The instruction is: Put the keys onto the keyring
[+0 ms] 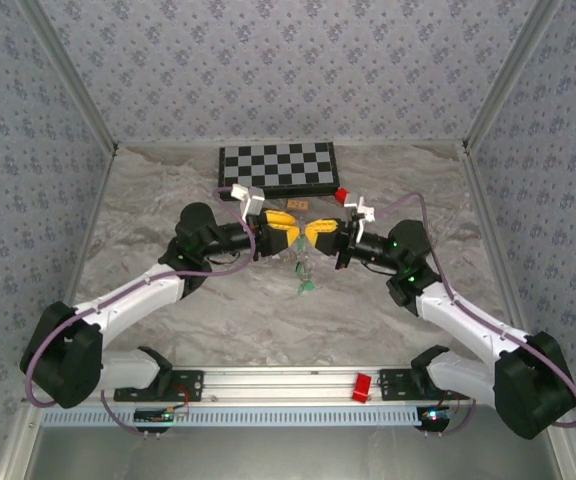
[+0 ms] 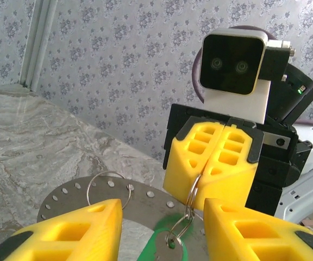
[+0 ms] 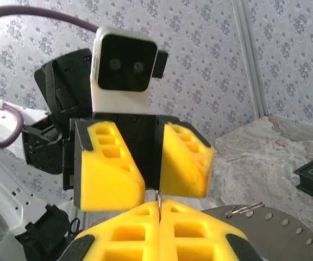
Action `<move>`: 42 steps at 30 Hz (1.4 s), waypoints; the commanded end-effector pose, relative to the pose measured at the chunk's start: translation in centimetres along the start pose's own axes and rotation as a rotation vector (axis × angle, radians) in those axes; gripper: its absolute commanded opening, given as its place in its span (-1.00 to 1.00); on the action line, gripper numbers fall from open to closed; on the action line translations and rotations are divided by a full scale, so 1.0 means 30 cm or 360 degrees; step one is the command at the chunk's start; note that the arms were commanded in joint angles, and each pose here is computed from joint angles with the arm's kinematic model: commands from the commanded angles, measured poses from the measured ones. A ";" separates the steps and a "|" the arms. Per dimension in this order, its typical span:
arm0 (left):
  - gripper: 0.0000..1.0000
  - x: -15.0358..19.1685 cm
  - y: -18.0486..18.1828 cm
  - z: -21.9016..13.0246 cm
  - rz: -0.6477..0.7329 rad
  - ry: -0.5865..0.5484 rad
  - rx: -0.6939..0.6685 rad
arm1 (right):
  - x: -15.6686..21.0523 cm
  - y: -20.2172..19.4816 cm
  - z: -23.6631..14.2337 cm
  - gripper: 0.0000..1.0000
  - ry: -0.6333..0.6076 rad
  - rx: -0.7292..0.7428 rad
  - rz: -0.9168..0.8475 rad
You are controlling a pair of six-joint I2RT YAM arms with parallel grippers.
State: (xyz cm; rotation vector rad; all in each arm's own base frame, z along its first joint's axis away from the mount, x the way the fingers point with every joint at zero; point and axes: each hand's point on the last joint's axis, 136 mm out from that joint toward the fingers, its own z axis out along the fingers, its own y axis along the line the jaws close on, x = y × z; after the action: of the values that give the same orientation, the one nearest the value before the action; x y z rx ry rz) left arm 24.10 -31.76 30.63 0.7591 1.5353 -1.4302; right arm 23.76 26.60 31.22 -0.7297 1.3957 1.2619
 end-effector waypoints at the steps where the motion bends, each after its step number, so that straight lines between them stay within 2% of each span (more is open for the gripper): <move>1: -0.14 -0.005 -0.016 -0.007 0.0059 -0.0015 0.0028 | -0.104 0.034 -0.007 -1.00 -0.0141 -0.0060 -0.0077; 8: -0.43 0.014 0.003 0.005 0.0024 0.0004 0.0022 | -0.116 0.041 -0.012 -1.00 -0.0167 -0.0090 -0.0067; 17: -0.39 0.020 -0.021 0.030 0.0031 0.0034 0.0083 | -0.112 0.037 -0.010 -1.00 -0.0159 -0.0091 -0.0058; 30: -0.41 -0.059 -0.059 -0.001 0.0138 -0.0028 0.0068 | -0.098 0.029 -0.008 -1.00 -0.0143 -0.0085 -0.0047; 39: -0.40 -0.037 -0.042 0.043 0.0091 0.0022 0.0098 | -0.094 0.034 0.000 -1.00 -0.0134 -0.0107 -0.0040; 42: -0.46 -0.015 -0.028 0.052 0.0072 0.0067 0.0091 | -0.100 0.039 -0.001 -1.00 -0.0143 -0.0113 -0.0044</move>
State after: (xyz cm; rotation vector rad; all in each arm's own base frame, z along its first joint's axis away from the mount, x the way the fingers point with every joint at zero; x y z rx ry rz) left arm 24.14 -32.77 30.34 0.8083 1.5451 -1.4314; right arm 24.11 26.26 32.16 -0.7047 1.3592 1.3035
